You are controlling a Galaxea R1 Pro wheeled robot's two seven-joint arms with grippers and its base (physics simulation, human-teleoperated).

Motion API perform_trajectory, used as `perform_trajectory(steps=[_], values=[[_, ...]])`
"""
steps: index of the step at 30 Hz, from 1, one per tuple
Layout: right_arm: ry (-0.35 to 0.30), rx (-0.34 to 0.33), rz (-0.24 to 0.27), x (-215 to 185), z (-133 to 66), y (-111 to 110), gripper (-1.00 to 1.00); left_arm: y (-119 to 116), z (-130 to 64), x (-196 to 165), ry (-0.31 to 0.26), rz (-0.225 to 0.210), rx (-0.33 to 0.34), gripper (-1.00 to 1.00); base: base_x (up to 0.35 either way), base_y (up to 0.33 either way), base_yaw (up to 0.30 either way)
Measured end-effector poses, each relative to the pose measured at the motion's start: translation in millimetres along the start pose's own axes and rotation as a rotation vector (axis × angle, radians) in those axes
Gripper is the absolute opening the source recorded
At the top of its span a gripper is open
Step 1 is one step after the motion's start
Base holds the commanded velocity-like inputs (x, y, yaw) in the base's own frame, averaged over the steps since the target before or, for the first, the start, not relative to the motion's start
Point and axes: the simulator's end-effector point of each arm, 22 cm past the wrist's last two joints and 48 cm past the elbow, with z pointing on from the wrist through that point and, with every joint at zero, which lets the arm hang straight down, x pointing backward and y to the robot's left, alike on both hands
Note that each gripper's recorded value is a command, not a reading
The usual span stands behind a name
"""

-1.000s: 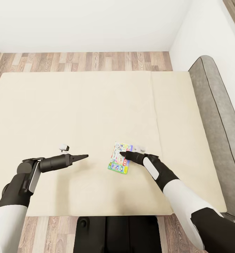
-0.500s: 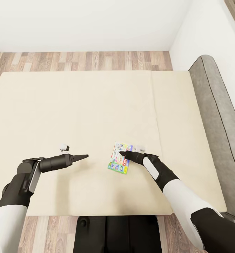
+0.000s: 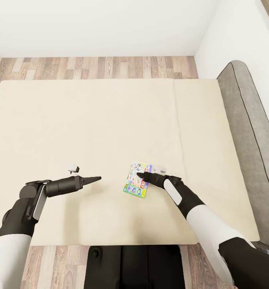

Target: Put all the toys in the child's room - the three board games (two on the bed and one on the table), the two jigsaw puzzles on the table, and the tennis ball on the table - inside the toy box on the table in the child's room.

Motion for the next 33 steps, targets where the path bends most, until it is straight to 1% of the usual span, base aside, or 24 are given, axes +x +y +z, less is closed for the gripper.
perform_trajectory(steps=[11,19,21,24,26,33], values=[[-0.001,0.0,0.0,-1,0.1,1,1.0,0,0.0,0,0.0,0.0,0.0,1.0,0.0,0.0,0.0],[-0.009,-0.008,-0.003,-5,-0.3,5,1.0,0,0.0,0,0.0,-0.001,0.0,1.0,0.0,0.0,0.0],[-0.01,-0.015,-0.003,-4,0.6,10,1.0,0,0.0,0,0.0,0.0,0.0,1.0,0.0,0.0,0.0],[-0.006,-0.039,0.0,-1,4.3,27,1.0,0,0.0,0,0.0,0.0,0.0,1.0,0.0,0.0,0.0],[-0.005,-0.046,0.0,0,5.3,32,1.0,0,0.0,0,0.0,0.0,0.0,1.0,0.0,0.0,0.0],[-0.001,-0.052,0.001,2,6.3,36,1.0,0,0.0,0,0.0,0.0,0.0,1.0,0.0,0.0,0.0]])
